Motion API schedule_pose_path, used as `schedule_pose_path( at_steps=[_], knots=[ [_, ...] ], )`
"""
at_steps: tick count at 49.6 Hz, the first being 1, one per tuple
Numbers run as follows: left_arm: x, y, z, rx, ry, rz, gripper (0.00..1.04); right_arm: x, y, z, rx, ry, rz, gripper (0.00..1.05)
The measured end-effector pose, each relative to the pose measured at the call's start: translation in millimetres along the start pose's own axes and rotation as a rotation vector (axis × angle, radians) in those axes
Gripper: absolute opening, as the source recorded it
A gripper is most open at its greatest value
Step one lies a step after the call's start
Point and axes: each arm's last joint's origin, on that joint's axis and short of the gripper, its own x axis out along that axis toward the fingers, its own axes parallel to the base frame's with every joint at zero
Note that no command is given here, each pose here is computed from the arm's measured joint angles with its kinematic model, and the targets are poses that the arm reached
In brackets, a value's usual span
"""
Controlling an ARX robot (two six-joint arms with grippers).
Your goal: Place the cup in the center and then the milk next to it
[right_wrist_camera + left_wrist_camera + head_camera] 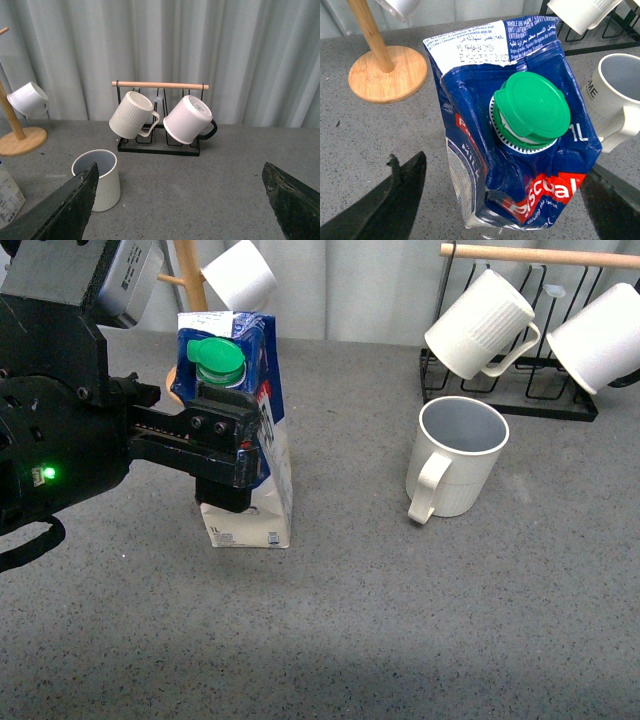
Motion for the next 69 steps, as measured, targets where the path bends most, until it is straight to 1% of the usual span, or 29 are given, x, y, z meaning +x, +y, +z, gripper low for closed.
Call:
schedule_pose_path(
  at_steps=[10,17,20,23,26,34,47,59,69],
  knots=[
    [0.0,-0.1,0.0,-0.002,0.000,-0.002,0.59,0.0,0.0,0.0,0.000,0.000,0.000,0.96],
    [-2.4,-3.2,3.8,-0.009,-0.009,-0.019,0.30,0.0,0.0,0.0,0.000,0.000,0.000,0.96],
    [-4.2,-5.1,7.0,-0.010,-0.020,-0.025,0.22,0.0,0.0,0.0,0.000,0.000,0.000,0.96],
    [-6.2,-8.5,11.3,-0.012,-0.035,-0.037,0.11,0.0,0.0,0.0,0.000,0.000,0.000,0.96],
    [-5.4,-11.7,14.2,-0.011,-0.044,-0.044,0.06,0.0,0.0,0.0,0.000,0.000,0.000,0.96],
    [6.5,-22.2,23.1,-0.007,-0.069,-0.056,0.06,0.0,0.0,0.0,0.000,0.000,0.000,0.96],
    [30.5,-37.2,26.6,0.004,-0.075,-0.062,0.06,0.0,0.0,0.0,0.000,0.000,0.000,0.96],
    [48.2,-54.8,38.2,0.001,-0.106,-0.088,0.06,0.0,0.0,0.0,0.000,0.000,0.000,0.96],
    [55.4,-69.8,38.3,0.013,-0.102,-0.119,0.06,0.0,0.0,0.0,0.000,0.000,0.000,0.96]
  ],
)
